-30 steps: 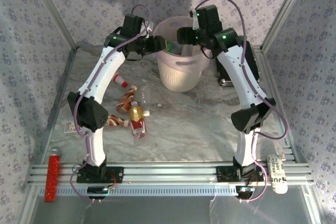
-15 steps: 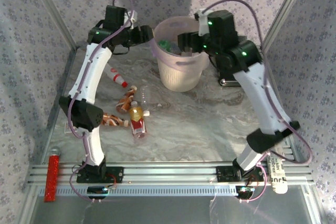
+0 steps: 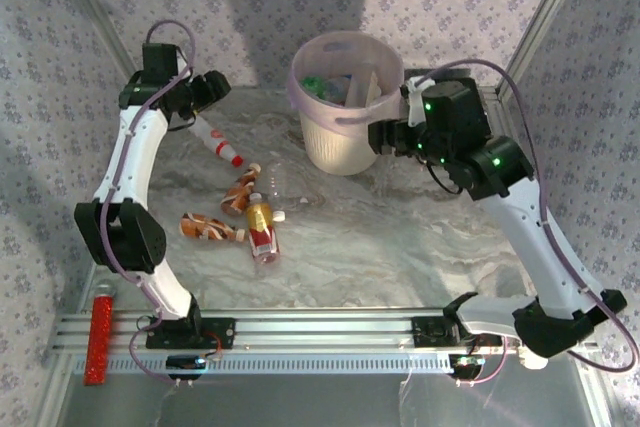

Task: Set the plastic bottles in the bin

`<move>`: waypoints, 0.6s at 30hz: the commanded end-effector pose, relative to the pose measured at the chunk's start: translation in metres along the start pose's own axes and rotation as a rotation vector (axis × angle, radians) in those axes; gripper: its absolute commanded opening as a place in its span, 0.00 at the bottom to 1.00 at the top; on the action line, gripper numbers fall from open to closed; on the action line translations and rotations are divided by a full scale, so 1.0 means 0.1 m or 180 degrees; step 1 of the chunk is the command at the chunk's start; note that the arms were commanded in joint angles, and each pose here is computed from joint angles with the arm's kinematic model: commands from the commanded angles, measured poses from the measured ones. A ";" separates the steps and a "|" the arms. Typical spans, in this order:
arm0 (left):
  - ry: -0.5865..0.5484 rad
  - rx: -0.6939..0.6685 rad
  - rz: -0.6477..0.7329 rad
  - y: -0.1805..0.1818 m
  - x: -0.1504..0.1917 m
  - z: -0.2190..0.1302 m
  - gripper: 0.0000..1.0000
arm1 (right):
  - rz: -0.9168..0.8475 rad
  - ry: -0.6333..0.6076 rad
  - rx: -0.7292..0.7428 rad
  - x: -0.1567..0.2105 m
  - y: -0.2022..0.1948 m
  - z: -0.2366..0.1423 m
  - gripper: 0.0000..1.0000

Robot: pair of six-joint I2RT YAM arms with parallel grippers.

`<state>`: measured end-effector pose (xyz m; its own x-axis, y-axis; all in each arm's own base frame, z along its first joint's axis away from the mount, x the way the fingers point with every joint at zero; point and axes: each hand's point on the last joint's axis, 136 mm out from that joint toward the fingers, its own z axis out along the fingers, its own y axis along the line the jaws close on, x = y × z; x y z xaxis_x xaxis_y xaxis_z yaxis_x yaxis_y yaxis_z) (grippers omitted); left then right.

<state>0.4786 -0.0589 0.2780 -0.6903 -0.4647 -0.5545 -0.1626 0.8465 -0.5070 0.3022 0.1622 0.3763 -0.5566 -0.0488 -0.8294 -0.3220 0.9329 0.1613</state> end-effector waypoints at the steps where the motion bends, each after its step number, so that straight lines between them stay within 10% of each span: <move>1: -0.0115 -0.0188 -0.0162 0.21 -0.01 0.21 0.79 | 0.0184 -0.0047 0.0100 0.12 -0.13 -0.15 0.83; 18: 0.0307 -0.0849 -0.0720 1.18 0.71 1.22 0.80 | 0.0581 0.0248 0.0209 0.86 -0.38 -0.28 0.84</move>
<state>0.4890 -0.0296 0.1062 -0.7036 -0.6123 -0.3606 -0.4678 0.7812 -0.4134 0.2521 0.1159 0.3178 -0.6439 0.0737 -0.7616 -0.1791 0.9532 0.2436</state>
